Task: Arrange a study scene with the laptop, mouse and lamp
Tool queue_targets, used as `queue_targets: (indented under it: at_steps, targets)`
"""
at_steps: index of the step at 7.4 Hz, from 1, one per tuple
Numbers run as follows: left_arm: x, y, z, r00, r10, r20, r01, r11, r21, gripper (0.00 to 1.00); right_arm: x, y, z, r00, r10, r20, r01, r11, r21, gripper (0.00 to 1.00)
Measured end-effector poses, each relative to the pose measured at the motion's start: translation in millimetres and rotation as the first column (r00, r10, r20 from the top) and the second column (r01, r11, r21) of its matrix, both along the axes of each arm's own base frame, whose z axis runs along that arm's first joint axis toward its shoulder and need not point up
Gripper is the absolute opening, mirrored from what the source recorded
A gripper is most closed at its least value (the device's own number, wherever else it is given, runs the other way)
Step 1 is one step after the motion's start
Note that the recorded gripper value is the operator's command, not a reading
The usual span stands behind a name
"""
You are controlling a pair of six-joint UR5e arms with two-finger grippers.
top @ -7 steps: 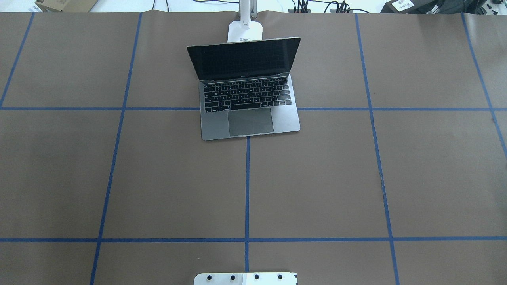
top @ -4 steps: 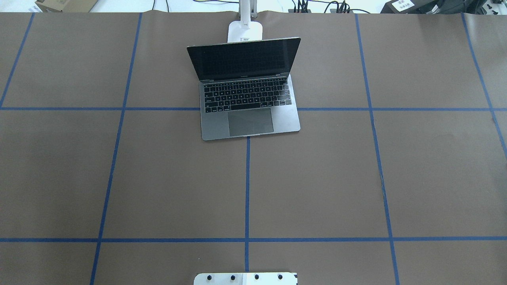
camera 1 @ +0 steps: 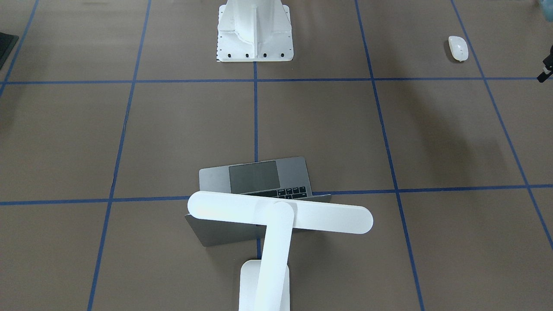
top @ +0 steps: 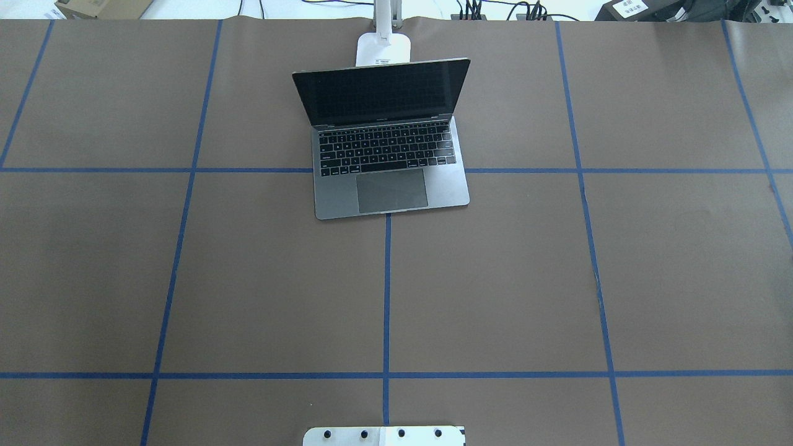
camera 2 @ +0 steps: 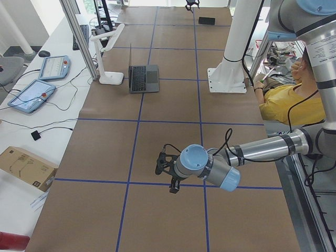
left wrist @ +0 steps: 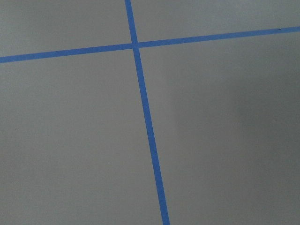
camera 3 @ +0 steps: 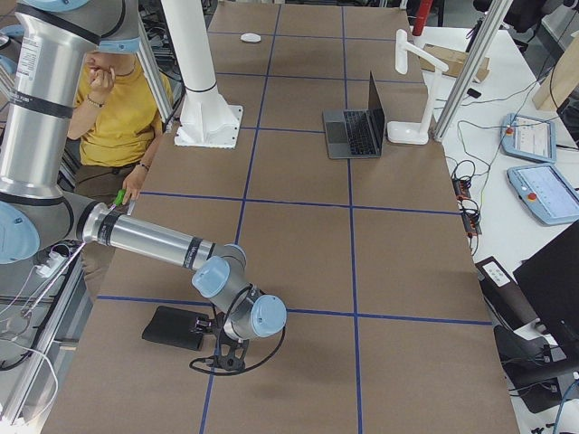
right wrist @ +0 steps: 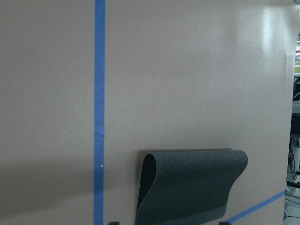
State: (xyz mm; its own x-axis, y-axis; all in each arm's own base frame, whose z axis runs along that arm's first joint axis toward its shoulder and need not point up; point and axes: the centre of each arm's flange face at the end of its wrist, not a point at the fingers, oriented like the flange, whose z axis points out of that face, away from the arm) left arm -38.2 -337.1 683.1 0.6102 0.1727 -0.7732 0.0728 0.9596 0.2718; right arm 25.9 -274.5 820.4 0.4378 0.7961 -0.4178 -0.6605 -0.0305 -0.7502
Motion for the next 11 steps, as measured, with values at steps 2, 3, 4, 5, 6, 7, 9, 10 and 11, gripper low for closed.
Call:
queue_targets:
  at_steps: [2,3,4,5,6,7,9,10,11]
  targets:
    - [0.0,0.3,0.7,1.0,0.0,0.0,0.0,1.0,-0.001,1.0,-5.9,8.7,23.0,1.0,-0.007,0.01,0.007,1.0,-0.009,0.72]
    - [-0.1,0.3,0.9,1.0,0.0,0.001,0.0,1.0,0.0,1.0,-7.7,11.4,34.9,1.0,-0.001,0.017,0.001,1.0,0.005,0.72]
    - [-0.1,0.3,0.8,1.0,0.0,0.002,0.0,1.0,0.0,1.0,-8.7,13.1,40.3,1.0,0.002,0.021,-0.002,1.0,0.011,0.7]
    - [-0.2,0.2,0.7,1.0,0.0,0.002,0.0,1.0,0.001,1.0,-9.5,15.3,43.0,1.0,0.004,0.023,-0.004,1.0,0.008,0.69]
    - [-0.4,0.2,0.6,1.0,-0.001,0.002,0.001,1.0,0.001,1.0,-10.3,20.4,45.5,1.0,0.008,0.027,-0.008,1.0,-0.003,0.68]
    - [-0.5,0.3,0.5,1.0,-0.001,0.002,0.001,1.0,0.002,1.0,-10.4,28.9,48.3,0.999,0.011,0.032,-0.011,1.0,-0.016,0.67]
    - [-1.1,0.2,-0.1,1.0,-0.003,0.002,0.003,1.0,0.004,1.0,-9.8,41.8,52.3,0.999,0.016,0.041,-0.015,0.999,-0.034,0.64]
    - [-1.4,0.3,-0.1,1.0,-0.004,0.002,0.004,1.0,0.004,1.0,-9.6,45.8,53.4,0.999,0.016,0.044,-0.014,0.999,-0.038,0.62]
    - [-1.5,0.7,0.0,1.0,-0.004,0.002,0.004,1.0,0.003,1.0,-9.7,47.8,54.0,0.999,0.015,0.045,-0.013,0.999,-0.04,0.57]
